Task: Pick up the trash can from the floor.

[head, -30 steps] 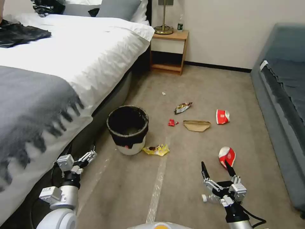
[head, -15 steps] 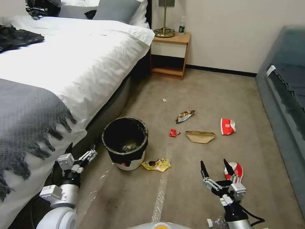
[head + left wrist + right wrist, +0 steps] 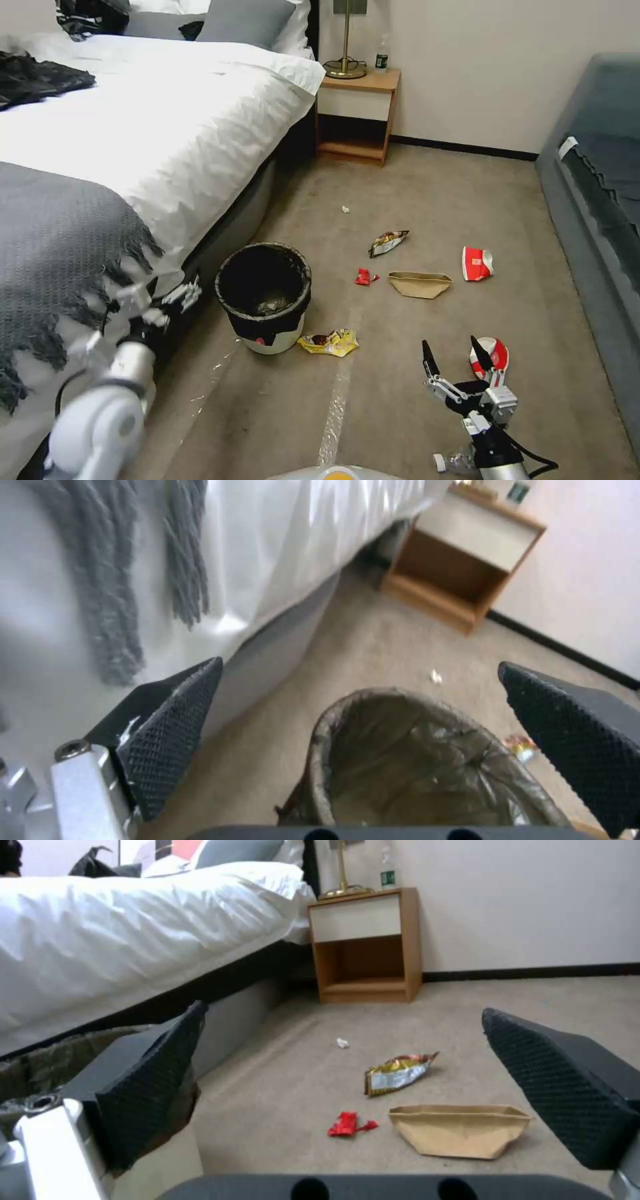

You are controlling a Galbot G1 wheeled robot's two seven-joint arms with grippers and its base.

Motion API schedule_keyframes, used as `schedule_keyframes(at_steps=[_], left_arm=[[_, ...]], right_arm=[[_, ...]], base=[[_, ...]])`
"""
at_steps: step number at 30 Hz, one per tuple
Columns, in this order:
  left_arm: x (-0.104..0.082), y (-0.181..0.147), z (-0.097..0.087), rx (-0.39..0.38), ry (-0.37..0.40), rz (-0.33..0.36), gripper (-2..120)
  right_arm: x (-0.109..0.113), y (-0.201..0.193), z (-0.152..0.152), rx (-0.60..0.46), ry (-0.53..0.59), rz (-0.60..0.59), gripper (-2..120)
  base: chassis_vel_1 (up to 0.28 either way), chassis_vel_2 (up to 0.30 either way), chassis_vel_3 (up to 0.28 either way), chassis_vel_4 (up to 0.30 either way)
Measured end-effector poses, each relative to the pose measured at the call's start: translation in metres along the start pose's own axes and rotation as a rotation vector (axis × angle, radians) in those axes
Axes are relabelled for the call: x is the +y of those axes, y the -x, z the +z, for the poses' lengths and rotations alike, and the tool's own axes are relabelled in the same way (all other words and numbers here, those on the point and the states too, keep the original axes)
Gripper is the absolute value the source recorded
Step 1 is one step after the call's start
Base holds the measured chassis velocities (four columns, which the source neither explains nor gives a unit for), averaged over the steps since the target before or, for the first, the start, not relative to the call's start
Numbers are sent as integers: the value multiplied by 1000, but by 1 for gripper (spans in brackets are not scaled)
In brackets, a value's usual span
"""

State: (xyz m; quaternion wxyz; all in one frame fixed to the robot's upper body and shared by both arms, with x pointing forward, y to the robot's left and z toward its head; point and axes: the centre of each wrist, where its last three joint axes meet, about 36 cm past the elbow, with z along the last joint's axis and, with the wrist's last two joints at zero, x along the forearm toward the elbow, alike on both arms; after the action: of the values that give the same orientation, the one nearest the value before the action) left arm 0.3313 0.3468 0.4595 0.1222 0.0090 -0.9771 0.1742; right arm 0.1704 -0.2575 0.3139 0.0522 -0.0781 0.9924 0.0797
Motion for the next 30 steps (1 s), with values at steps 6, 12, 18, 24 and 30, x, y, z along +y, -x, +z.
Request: schedule_keyframes(at_steps=[6, 12, 18, 24, 30], left_arm=[[17, 21, -9, 137, -19, -62, 100], [24, 32, 0, 168, -60, -86, 100], [24, 44, 13, 179, -117, -79, 100], [32, 59, 14, 186, -151, -73, 99], [33, 74, 12, 202, -132, -47, 97]], right_arm=[[2, 1, 4, 15, 1, -14, 100], [5, 5, 8, 31, 8, -35, 100], [7, 10, 9, 40, 16, -47, 100], [10, 13, 13, 40, 26, -47, 100], [10, 17, 15, 34, 29, -46, 100]], base=[[0, 0, 0, 0], [0, 0, 0, 0], [0, 0, 0, 0], [0, 0, 0, 0], [0, 0, 0, 0]])
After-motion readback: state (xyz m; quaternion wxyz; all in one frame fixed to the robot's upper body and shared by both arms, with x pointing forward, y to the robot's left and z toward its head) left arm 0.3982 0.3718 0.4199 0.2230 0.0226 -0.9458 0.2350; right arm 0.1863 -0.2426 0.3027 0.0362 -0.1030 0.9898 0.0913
